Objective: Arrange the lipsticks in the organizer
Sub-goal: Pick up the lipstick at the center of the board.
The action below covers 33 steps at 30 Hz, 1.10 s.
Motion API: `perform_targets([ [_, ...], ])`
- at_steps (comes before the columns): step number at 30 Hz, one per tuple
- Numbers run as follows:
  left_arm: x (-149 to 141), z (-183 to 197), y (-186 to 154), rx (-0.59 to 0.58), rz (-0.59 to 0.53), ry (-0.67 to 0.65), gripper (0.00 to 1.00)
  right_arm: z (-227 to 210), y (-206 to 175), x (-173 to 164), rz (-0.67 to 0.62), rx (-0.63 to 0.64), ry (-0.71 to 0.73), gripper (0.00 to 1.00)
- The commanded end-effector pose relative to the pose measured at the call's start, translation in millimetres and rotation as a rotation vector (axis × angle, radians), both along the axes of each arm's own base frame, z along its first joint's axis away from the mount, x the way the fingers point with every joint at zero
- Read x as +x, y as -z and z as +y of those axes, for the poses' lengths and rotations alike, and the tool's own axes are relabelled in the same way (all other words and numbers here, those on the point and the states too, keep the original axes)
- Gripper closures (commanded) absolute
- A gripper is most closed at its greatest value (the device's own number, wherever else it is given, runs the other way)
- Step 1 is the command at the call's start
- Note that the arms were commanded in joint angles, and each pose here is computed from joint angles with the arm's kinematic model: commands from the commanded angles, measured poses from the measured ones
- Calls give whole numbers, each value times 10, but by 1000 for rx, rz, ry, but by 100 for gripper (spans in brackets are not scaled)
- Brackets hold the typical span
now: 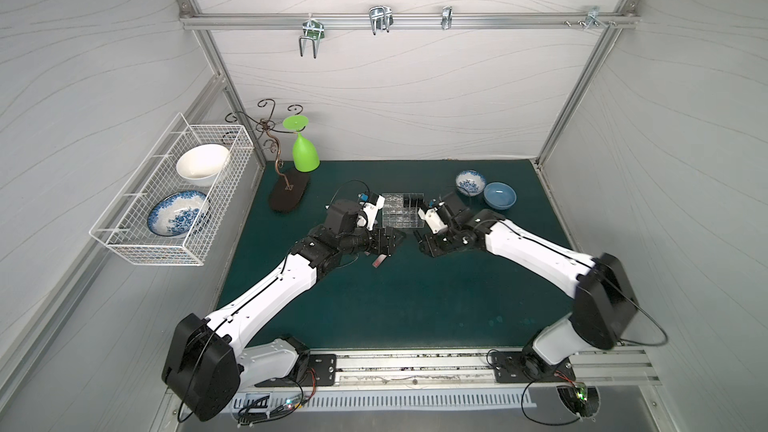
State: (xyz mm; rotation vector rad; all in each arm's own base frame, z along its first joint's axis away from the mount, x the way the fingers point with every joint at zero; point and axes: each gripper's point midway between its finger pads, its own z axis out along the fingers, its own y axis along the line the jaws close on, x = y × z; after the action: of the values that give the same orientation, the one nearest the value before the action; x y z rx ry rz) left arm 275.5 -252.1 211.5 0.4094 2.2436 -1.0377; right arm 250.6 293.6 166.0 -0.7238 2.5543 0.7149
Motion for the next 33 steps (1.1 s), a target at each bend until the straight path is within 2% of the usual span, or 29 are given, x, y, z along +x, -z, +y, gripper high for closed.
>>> perform_targets([
  [1,-223,-274,-325,-162,84,189,15,24,-334,-489,88,123,-153,86],
  [3,-310,-325,-384,-196,127,241,16,15,-589,-685,92,201,-215,85],
  [9,-455,-397,-673,-320,128,324,20,-13,-1054,-1031,81,357,-329,84],
  [12,-500,-427,-824,-387,128,355,23,9,-1119,-1104,104,391,-361,84],
  [19,-513,-433,-914,-420,117,364,30,35,-1084,-1195,148,401,-405,84],
  [21,-526,-447,-945,-438,122,380,34,37,-1064,-1198,152,395,-408,84],
  [24,-545,-455,-924,-436,137,395,50,33,-1070,-1185,139,392,-405,84],
  [27,-572,-461,-896,-435,150,414,59,29,-1074,-1179,130,389,-406,83],
  [29,-593,-469,-889,-438,161,427,59,22,-1065,-1156,120,382,-398,84],
  [33,-651,-485,-866,-442,179,455,36,8,-1083,-1135,109,377,-390,84],
])
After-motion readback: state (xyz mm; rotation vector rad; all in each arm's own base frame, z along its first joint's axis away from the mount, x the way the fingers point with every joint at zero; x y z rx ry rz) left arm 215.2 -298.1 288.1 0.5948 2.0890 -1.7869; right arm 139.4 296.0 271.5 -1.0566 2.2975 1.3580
